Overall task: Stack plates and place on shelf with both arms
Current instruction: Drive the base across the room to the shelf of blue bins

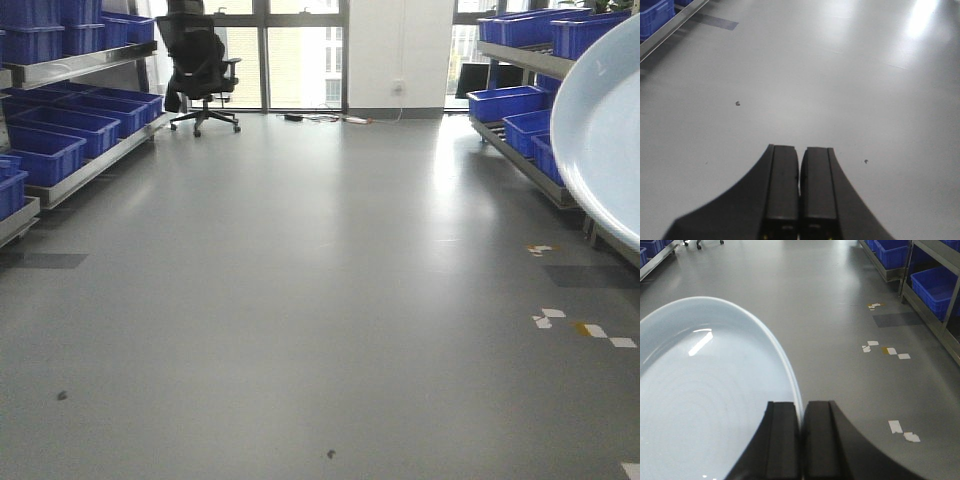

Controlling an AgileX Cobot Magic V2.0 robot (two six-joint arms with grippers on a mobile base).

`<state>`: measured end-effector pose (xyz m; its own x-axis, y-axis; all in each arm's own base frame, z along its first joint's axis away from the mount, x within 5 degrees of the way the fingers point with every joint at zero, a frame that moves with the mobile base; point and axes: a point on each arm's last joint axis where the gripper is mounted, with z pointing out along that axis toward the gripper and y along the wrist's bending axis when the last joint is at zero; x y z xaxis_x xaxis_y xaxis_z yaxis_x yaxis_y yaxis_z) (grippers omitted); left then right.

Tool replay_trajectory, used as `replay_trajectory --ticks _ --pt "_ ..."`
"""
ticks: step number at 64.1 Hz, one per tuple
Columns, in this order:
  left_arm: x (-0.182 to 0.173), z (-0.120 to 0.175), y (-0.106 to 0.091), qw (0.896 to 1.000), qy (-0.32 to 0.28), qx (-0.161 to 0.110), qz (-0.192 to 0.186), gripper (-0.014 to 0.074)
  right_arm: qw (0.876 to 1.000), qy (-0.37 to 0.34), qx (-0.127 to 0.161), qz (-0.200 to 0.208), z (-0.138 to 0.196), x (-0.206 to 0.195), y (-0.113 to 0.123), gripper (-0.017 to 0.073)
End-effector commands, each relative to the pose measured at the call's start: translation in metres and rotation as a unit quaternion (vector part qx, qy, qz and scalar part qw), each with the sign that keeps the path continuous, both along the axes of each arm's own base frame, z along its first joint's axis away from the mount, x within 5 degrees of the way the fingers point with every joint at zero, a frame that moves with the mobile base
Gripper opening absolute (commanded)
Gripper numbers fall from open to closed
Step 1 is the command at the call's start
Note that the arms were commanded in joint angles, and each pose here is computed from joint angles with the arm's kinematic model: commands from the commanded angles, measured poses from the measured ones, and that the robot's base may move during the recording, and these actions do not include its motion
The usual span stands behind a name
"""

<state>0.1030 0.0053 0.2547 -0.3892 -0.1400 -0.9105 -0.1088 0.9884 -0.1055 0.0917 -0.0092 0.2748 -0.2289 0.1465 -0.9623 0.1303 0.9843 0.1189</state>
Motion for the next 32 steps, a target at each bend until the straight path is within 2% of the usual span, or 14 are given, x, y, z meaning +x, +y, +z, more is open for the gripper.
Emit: replay_trajectory --ticks 1,32 --pt "0.0051 0.0157 -0.0012 0.999 -0.049 -0.006 -0.005 0.0083 0.998 -0.056 -0.009 0.003 0.0181 0.0028 0.0002 0.0048" --pt "0.0051 0.0157 -0.0012 0.999 -0.049 -0.006 -0.005 0.0083 0.998 -0.056 -0.009 0.003 0.0181 0.0028 0.0002 0.0048"
